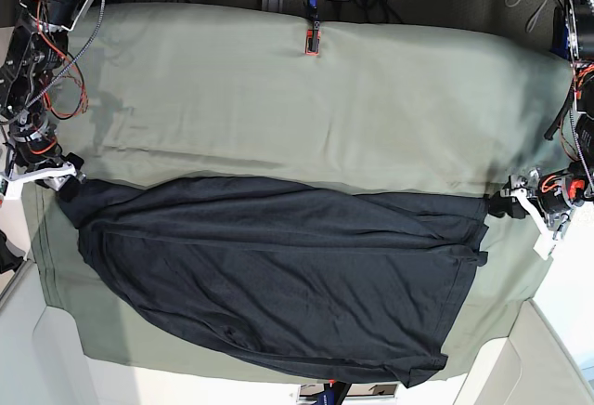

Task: Fold the T-shirt properly
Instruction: 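Pull the shirt further with both grippers, spreading it flat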

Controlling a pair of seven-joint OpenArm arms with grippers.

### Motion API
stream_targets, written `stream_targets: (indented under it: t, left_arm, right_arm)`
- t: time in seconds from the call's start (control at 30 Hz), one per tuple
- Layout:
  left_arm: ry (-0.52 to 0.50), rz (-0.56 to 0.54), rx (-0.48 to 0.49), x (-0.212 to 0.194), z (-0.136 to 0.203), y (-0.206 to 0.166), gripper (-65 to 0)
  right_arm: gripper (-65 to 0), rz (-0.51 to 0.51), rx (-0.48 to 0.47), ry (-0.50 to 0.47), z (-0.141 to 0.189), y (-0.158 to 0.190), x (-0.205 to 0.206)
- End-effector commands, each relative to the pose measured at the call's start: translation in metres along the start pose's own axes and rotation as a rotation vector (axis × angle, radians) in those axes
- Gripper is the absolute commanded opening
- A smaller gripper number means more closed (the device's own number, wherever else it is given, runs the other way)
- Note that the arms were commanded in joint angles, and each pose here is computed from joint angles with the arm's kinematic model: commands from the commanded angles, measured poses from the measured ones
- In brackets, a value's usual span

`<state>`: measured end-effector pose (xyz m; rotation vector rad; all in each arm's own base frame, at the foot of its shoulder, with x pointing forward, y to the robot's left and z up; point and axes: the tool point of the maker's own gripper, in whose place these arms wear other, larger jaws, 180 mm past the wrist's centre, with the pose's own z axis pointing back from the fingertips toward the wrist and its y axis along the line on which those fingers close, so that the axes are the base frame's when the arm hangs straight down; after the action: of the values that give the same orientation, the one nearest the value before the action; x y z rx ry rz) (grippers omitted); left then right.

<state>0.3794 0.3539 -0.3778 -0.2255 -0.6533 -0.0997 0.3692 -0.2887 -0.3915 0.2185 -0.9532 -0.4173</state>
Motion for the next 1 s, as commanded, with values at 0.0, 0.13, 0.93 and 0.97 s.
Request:
stream_targets:
  t: [0.0,0.13,0.93,0.97]
  left_arm:
    - [-0.072,-0.017,0.011,0.026,0.012,0.007,-28.9]
    - [-0.100,-0.038,0.020,0.031,0.009,0.006,-28.8]
    - [-0.117,-0.017,-0.095,0.016,-0.053,-0.061,-27.7]
    - [-0.118,-0.019,-0.095,0.016,-0.054,-0.061,-32.9]
  right_arm:
    - [-32.0,0.006,0.017,-0.054,-0.003,0.003,0.023]
    - [-32.0,-0.023,0.046,-0.017,-0.020,0.010,0.018]
    - [-32.1,-0.058,0.151,0.029,-0.028,0.033,-0.001]
    - [-32.3,-0.055,0.158,0.034,-0.029,0.037,-0.003]
